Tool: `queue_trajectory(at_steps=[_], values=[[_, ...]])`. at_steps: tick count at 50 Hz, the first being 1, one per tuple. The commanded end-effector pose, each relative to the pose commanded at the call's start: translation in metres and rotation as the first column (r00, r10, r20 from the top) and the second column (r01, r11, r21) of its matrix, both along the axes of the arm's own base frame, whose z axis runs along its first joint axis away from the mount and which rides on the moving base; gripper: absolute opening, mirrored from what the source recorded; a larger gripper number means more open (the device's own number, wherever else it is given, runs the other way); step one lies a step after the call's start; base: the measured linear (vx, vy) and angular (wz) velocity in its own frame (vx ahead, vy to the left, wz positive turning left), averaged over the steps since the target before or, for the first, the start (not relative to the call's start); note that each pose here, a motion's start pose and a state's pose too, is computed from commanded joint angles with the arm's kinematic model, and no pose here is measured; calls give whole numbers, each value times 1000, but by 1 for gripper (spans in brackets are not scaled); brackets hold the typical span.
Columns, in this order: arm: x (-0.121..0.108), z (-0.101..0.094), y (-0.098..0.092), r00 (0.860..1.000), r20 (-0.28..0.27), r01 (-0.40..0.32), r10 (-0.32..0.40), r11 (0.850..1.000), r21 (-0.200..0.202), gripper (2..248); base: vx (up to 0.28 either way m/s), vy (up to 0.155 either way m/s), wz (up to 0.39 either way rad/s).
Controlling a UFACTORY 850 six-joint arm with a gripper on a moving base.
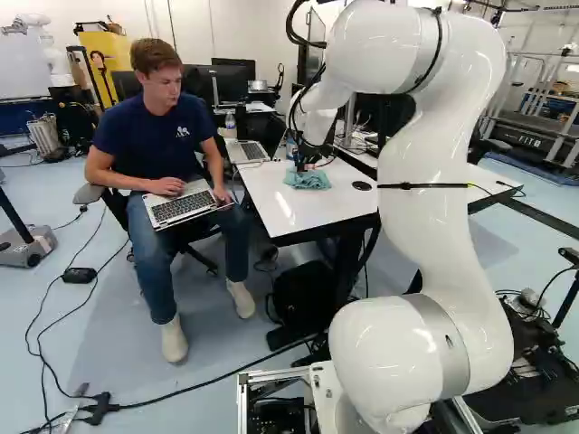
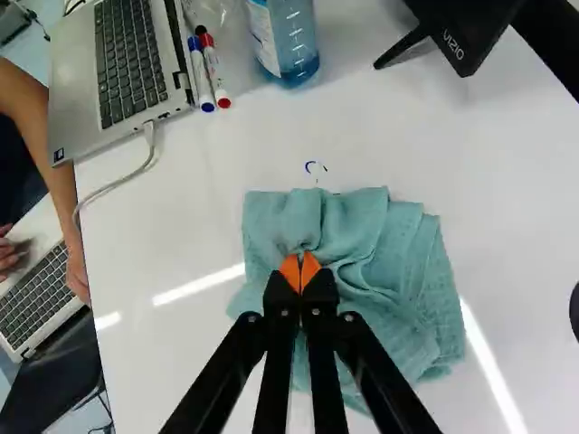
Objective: Clean the table with the green towel
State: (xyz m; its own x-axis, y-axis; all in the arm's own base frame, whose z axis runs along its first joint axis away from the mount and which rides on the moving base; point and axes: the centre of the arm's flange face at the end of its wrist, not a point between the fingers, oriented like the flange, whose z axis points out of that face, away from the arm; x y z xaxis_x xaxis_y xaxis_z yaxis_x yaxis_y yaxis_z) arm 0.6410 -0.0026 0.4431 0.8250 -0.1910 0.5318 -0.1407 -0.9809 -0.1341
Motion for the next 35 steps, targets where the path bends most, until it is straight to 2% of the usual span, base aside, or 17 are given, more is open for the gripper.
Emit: queue_trajectory(at_steps=[16,35], values=[[-32,10,0,1000,-9,0,0,1000,0,22,0,0,0],[-68,13,4,1000,-28,-5,5,1000,0,22,0,0,0]])
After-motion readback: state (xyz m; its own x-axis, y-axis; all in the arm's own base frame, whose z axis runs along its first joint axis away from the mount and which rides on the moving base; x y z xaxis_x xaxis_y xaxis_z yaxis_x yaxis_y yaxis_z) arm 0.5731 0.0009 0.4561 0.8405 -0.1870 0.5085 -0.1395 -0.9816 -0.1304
